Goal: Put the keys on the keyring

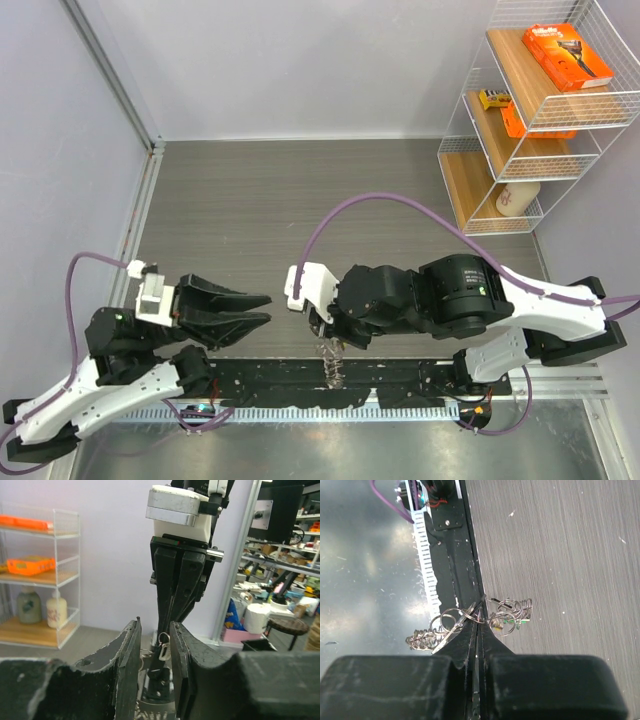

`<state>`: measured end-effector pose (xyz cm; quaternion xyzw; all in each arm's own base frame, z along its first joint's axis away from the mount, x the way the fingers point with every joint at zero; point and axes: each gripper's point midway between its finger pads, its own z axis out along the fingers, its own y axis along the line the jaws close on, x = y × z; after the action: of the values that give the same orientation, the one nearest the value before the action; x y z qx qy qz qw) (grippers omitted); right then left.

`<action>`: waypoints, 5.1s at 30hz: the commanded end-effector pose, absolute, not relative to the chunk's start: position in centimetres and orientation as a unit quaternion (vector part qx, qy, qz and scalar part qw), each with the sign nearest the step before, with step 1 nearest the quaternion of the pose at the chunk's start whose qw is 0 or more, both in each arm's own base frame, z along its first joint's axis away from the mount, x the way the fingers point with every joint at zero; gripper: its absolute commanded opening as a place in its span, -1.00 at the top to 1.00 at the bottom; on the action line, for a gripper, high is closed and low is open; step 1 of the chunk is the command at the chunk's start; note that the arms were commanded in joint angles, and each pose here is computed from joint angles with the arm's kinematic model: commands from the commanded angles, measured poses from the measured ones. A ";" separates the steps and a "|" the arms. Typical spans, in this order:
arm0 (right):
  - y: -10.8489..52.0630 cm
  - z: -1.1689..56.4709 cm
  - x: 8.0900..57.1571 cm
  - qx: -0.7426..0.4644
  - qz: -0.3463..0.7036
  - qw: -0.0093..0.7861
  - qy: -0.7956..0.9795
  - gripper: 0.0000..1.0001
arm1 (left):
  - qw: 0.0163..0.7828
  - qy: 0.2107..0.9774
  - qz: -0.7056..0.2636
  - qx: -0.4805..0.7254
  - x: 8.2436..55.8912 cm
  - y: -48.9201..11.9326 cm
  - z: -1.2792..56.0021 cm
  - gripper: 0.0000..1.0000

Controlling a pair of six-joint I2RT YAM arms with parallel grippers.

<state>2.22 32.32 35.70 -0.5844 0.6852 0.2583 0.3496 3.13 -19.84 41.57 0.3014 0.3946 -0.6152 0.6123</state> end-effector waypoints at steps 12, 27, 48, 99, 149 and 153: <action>32.2 35.8 3.8 -0.543 0.221 0.369 0.721 0.88 | 0.435 0.523 -0.658 0.323 2.4 -24.7 37.2 0.14; 33.6 35.9 3.8 -0.546 0.216 0.366 0.722 0.89 | 0.429 0.574 -0.622 0.315 4.0 -25.6 34.6 0.10; 34.1 35.7 3.4 -0.553 0.219 0.356 0.720 0.89 | 0.451 0.558 -0.620 0.319 4.4 -25.8 35.3 0.33; 32.4 41.9 3.4 -0.532 0.334 0.502 0.594 0.89 | 0.433 0.563 -0.611 0.349 3.6 -25.7 34.6 1.00; 33.0 39.7 2.1 -0.570 0.314 0.470 0.596 0.89 | 0.433 0.535 -0.632 0.355 3.0 -26.0 39.7 0.45; 33.0 39.6 1.9 -0.572 0.313 0.469 0.595 0.88 | 0.430 0.532 -0.636 0.357 2.8 -26.1 39.8 0.92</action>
<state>2.25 32.46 37.17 -0.5881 0.6132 0.2855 0.4434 3.35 -26.30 37.10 0.3556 0.5669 -0.6171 0.4140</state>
